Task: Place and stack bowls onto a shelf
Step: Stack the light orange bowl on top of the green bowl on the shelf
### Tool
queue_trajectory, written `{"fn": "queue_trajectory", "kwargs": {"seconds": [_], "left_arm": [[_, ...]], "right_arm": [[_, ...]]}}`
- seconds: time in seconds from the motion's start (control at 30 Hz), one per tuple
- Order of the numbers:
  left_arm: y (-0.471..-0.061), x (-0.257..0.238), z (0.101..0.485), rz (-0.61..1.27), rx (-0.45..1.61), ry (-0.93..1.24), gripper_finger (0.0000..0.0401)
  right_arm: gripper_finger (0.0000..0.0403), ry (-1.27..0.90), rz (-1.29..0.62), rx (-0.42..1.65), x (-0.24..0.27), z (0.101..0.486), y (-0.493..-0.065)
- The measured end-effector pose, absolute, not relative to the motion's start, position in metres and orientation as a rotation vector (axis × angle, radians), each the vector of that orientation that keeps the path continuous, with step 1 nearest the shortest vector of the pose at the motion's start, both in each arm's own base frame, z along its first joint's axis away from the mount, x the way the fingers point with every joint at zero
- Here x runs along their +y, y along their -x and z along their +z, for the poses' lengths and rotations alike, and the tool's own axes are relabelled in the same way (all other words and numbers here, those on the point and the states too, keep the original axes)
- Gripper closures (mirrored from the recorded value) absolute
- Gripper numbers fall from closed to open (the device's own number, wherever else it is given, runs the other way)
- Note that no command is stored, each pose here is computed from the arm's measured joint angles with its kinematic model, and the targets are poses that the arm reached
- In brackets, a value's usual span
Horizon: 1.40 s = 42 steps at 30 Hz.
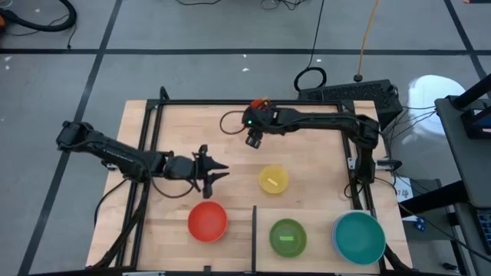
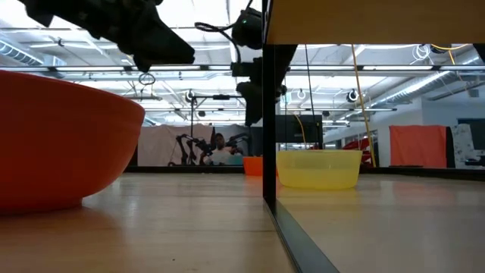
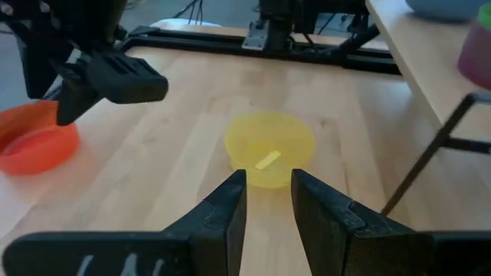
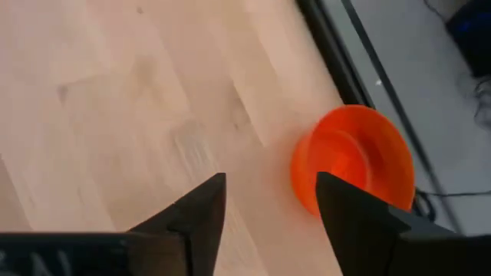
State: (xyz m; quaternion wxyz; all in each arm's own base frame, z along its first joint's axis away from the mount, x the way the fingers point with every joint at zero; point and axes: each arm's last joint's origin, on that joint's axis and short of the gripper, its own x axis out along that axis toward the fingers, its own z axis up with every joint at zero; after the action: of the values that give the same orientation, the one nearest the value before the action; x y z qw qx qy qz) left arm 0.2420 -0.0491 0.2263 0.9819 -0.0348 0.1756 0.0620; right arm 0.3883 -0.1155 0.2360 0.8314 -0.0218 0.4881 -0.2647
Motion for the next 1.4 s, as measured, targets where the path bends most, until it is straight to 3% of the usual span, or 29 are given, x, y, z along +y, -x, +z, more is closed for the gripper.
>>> {"fn": "queue_trajectory", "kwargs": {"seconds": [0.47, 0.87, 1.4], "left_arm": [[-0.234, -0.071, 0.223, 0.110, 0.349, 0.032, 0.0293], [-0.233, -0.075, 0.223, 0.087, 0.349, 0.002, 0.0293], [-0.230, -0.082, 0.224, 0.085, 0.342, -0.017, 0.0293]], "right_arm": [[0.0129, 0.339, -0.593, 1.249, -0.120, 0.204, -0.391], [0.0136, 0.437, -0.464, 1.283, -0.125, 0.186, -0.386], [0.0138, 0.624, -0.606, 1.227, -0.129, 0.147, -0.374]]}}
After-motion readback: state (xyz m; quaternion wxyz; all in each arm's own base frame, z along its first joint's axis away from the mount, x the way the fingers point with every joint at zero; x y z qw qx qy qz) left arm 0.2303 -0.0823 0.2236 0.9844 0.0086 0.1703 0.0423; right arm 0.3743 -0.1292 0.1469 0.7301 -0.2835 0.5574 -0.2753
